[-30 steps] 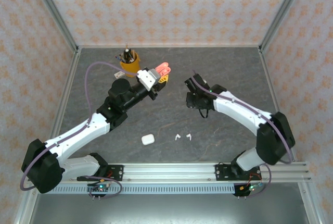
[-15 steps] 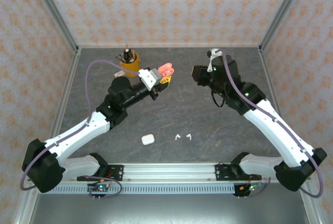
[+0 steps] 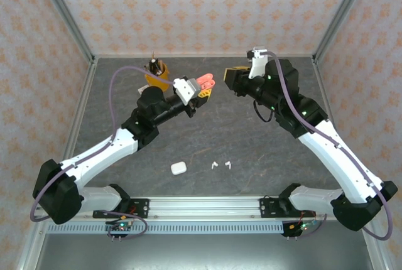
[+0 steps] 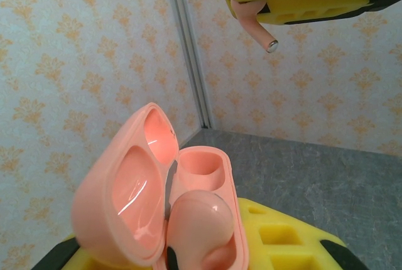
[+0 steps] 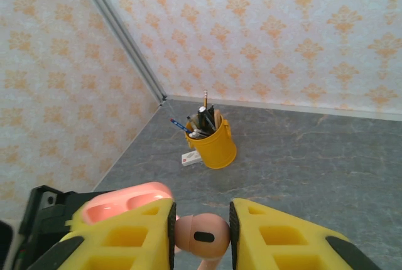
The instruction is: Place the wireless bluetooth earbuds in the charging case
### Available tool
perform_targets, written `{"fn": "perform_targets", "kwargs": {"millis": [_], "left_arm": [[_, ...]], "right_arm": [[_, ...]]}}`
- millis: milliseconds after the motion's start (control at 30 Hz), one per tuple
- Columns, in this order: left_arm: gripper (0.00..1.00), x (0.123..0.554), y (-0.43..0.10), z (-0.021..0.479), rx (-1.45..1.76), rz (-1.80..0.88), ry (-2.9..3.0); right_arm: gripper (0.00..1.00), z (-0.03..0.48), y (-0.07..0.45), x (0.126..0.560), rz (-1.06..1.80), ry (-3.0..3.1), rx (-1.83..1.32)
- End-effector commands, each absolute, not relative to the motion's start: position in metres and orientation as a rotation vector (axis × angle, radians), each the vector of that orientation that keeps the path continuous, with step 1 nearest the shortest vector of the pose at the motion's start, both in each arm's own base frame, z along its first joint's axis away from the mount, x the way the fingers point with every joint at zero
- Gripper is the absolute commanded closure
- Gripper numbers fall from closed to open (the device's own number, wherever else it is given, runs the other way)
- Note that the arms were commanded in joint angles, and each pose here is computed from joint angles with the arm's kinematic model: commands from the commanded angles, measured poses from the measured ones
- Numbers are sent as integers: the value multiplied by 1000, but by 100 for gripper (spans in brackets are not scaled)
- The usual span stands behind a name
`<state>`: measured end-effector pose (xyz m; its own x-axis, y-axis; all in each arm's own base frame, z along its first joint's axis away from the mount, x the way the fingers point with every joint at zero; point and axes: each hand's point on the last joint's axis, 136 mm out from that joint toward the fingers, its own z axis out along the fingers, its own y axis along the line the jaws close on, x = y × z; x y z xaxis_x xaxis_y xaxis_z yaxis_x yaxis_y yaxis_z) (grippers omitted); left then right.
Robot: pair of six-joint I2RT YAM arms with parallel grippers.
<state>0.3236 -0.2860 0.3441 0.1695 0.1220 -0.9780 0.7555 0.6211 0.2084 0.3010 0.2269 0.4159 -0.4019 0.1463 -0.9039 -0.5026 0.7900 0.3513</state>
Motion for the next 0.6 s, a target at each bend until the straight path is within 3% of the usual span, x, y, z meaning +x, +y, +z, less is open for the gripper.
{"fn": "perform_targets", "kwargs": {"millis": [0,567], "left_arm": [[100,321,-295,361,824,-574,1322],[100,320,-299,363,824,-590,1319]], "right_arm": [[71,439,237,297,787,1785,-323],[72,417,264,311,826,1835,-349]]}}
